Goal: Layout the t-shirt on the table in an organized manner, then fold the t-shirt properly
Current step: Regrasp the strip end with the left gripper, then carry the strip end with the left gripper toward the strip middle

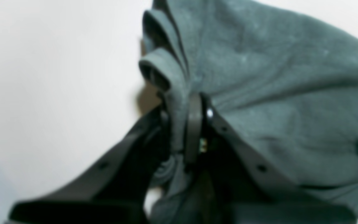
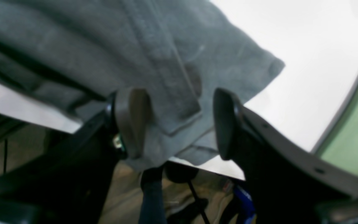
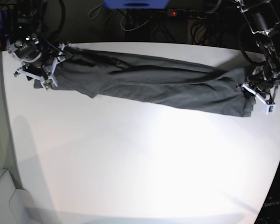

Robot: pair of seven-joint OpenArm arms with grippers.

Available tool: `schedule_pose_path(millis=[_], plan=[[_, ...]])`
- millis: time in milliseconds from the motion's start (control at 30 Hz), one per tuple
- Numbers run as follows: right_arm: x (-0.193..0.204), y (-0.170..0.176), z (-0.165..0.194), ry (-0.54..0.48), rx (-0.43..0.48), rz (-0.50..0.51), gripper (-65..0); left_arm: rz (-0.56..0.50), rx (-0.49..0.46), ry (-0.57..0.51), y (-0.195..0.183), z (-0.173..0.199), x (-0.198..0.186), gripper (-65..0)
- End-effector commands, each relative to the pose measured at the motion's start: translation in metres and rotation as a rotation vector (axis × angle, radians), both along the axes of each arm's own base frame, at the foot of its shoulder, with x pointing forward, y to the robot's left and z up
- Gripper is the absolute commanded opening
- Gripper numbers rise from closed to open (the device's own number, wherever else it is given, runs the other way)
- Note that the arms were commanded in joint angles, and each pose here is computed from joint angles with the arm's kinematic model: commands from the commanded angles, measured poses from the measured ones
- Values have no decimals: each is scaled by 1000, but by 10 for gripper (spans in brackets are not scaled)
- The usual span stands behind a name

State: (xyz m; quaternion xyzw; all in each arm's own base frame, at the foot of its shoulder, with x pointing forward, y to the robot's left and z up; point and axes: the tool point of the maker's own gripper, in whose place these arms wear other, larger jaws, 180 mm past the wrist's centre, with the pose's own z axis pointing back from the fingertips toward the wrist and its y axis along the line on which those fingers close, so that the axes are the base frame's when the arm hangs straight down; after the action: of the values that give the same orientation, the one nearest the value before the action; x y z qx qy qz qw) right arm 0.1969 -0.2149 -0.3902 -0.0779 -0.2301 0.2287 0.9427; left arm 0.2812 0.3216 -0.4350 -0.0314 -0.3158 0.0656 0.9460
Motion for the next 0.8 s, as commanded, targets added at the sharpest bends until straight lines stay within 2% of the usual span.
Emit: schedule_pose_path(millis=[0,67,200,433,600,700,767], plan=[[7,-1,8,-34,-1,4,-298,-13,28,111,2,-14,-17,-622],[7,-1,8,-34,-1,4,-298,-10,31,100,3,-10,-14,-650],[7,-1,8,-34,-1,4,-298,-27,85,45,6,14,-2,-646],[3,-2,-1,-6,6,-2,-299,-100,235,-64,-2,89,14,-646],[0,-3,-11,19,20,-8,-299,-133,306,-152,-25,139,19,-646],[4,1,-11,-3,35,-3,-299,-134,296,-152,-45,148,14,-646],[4,1,-10,-6,36,-2,-299,-89,256,-158,-54,149,11,-646]])
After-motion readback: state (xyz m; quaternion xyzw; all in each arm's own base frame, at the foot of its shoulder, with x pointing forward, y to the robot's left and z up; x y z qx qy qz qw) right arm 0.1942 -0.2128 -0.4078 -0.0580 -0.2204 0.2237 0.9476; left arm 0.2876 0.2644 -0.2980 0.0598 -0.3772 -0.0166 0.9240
